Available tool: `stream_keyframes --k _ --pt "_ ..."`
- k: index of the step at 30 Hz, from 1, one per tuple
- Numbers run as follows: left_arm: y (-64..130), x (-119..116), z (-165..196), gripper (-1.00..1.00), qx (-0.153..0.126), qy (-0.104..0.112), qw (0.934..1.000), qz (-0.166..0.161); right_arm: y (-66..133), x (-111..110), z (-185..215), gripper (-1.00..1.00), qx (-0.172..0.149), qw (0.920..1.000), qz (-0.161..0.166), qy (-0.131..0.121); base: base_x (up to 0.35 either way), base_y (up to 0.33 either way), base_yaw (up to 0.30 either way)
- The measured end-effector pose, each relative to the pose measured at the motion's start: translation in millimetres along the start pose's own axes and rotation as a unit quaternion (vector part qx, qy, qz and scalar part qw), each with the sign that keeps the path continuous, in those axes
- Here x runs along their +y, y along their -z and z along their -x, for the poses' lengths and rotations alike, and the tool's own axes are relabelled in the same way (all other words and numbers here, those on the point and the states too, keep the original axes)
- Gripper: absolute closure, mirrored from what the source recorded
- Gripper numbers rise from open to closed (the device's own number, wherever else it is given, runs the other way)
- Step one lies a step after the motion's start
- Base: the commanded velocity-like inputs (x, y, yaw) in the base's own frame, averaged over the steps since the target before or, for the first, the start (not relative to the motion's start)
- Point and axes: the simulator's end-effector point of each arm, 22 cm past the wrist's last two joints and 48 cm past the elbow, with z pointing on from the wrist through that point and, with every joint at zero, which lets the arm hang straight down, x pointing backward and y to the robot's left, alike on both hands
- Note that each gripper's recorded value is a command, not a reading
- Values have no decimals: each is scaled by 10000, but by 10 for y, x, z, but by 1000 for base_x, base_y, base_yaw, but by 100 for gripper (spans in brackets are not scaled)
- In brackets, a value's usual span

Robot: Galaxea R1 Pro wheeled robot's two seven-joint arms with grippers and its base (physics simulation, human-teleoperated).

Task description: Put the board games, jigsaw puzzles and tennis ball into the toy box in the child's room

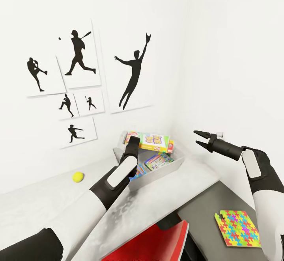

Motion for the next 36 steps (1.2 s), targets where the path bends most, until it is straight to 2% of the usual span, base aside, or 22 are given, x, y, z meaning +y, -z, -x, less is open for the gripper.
stream_keyframes --k 17,36 --pt "-54 315 -179 100 232 476 9976 449 -42 -169 -60 -100 49 9999 -81 -97 0 0 0" --pt "-100 487 -233 100 162 519 9969 571 -85 -354 -133 -100 108 9996 -172 -203 0 0 0"
